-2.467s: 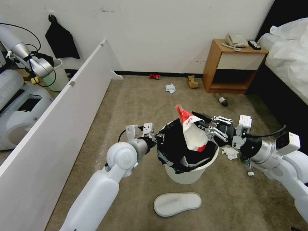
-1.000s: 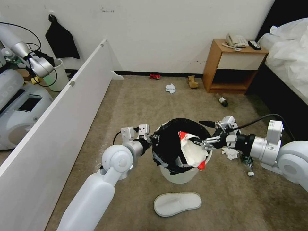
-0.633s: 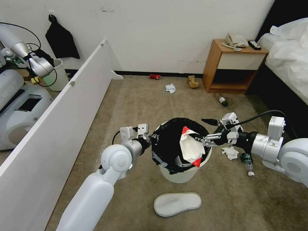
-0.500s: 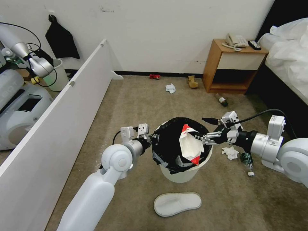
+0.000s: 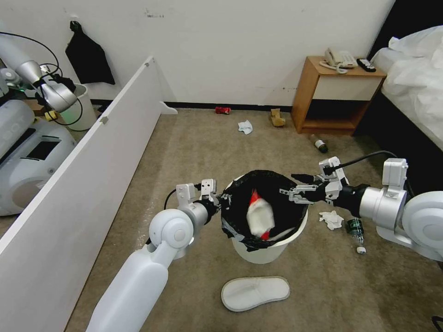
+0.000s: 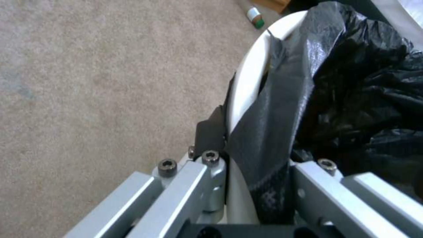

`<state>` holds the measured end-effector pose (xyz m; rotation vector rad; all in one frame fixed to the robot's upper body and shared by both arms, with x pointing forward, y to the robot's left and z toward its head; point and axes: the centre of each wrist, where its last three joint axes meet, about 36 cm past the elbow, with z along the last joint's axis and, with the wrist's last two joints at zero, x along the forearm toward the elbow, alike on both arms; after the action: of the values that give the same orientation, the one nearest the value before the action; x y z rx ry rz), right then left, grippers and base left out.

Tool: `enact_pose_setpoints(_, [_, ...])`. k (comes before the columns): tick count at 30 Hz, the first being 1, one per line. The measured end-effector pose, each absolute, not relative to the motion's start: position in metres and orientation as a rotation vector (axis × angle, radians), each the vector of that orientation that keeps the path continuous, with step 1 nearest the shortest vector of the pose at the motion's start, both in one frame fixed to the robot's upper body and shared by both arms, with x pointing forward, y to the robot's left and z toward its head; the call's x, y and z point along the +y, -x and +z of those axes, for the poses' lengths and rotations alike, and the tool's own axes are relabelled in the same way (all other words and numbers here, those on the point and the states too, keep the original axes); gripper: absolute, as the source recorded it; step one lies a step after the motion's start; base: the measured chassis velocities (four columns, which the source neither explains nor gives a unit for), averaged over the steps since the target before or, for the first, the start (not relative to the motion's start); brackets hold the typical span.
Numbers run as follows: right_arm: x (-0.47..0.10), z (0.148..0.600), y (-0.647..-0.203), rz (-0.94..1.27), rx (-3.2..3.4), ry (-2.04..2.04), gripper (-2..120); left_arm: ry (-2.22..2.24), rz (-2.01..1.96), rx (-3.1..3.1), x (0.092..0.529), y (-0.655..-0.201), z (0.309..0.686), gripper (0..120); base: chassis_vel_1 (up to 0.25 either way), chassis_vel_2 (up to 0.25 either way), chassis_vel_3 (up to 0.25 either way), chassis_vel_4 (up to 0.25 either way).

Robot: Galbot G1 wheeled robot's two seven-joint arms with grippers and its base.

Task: Pick up the trash bin and place the garbage on the floor into it.

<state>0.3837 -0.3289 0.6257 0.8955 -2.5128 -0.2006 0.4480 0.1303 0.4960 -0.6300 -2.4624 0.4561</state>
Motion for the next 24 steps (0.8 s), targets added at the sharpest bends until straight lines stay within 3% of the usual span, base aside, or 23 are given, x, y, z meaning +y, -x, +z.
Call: enact_pose_setpoints(24, [-0.326,0.631,-0.379,-0.153,-2.641,-0.939,100,0.593,0.455,-2.486,0.145,-0.446,0.498,4,0.0,0.0,0.0,0.0])
